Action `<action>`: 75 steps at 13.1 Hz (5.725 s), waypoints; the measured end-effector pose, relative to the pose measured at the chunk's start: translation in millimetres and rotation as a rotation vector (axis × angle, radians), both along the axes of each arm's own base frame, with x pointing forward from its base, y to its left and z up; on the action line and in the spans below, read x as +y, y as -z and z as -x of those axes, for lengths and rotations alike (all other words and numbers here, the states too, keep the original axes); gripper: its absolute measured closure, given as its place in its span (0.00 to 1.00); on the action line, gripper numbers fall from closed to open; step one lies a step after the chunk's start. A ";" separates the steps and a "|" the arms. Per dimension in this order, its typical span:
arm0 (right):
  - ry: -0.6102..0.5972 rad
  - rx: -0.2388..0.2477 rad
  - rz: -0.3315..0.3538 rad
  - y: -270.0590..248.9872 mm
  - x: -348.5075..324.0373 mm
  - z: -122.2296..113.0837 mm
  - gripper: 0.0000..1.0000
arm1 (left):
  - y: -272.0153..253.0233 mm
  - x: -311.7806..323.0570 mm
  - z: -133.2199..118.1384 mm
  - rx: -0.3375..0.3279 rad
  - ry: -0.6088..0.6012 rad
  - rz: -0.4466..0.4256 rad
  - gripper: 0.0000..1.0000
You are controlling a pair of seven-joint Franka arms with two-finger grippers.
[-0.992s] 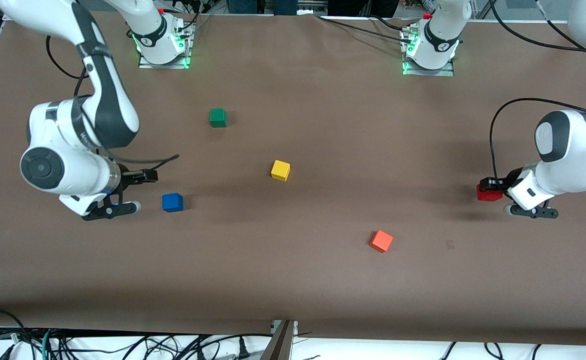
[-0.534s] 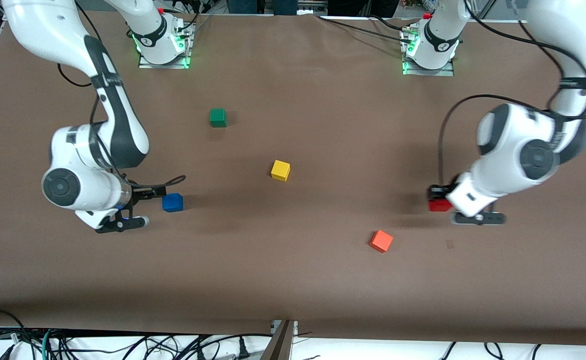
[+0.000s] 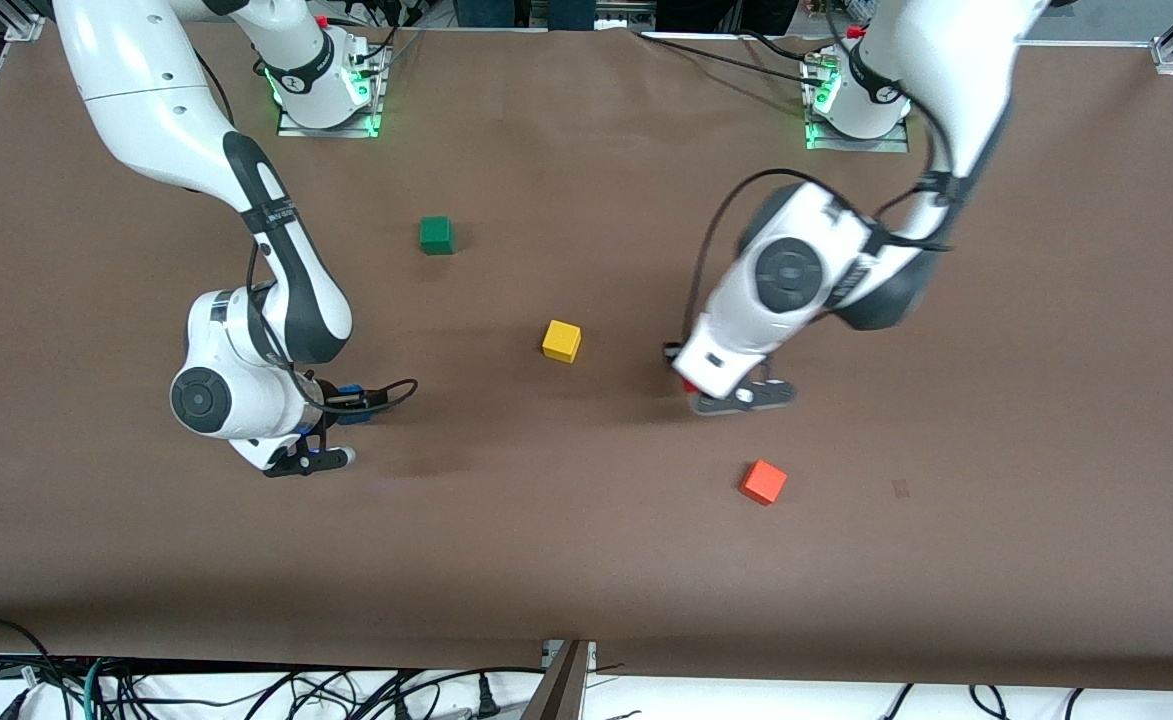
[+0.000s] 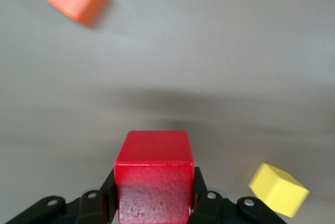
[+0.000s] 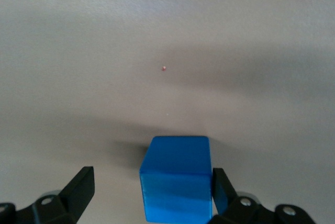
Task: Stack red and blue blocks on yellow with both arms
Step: 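Carry the red cube over the yellow cube while the right gripper grasps blue, then lower the red cube onto the yellow cube and open the left gripper, then carry the blue cube toward the stack while the left gripper withdraws, then lower the blue cube onto the red cube with the right gripper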
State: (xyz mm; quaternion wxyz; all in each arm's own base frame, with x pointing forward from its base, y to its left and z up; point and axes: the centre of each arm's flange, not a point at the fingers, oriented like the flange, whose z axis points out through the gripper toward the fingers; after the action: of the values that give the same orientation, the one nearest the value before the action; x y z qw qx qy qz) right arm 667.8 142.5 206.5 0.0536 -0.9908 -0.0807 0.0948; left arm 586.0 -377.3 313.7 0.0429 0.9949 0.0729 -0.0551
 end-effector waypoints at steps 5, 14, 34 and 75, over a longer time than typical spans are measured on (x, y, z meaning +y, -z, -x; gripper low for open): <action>-0.027 -0.007 -0.001 3.8 -5.5 -1.4 0.25 | 29.4 -83.4 30.0 0.020 0.092 0.027 0.44; -0.035 -0.024 -0.004 -5.7 -0.8 -7.1 0.43 | 53.0 -160.0 81.9 -0.006 0.193 -0.017 0.44; -0.051 0.052 -0.010 -218.0 34.2 4.9 0.43 | 49.3 -164.9 53.8 -0.034 0.162 -0.005 0.00; 0.370 0.031 0.005 -114.3 304.8 82.5 0.43 | -267.2 374.6 -7.6 -0.008 -0.017 -0.077 0.00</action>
State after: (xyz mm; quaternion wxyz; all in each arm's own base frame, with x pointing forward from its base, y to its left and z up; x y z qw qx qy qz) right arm 585.3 447.2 320.9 0.0690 -0.9873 0.1037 0.0986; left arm 593.6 -2.7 580.9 0.0052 0.9954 0.0833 -0.0479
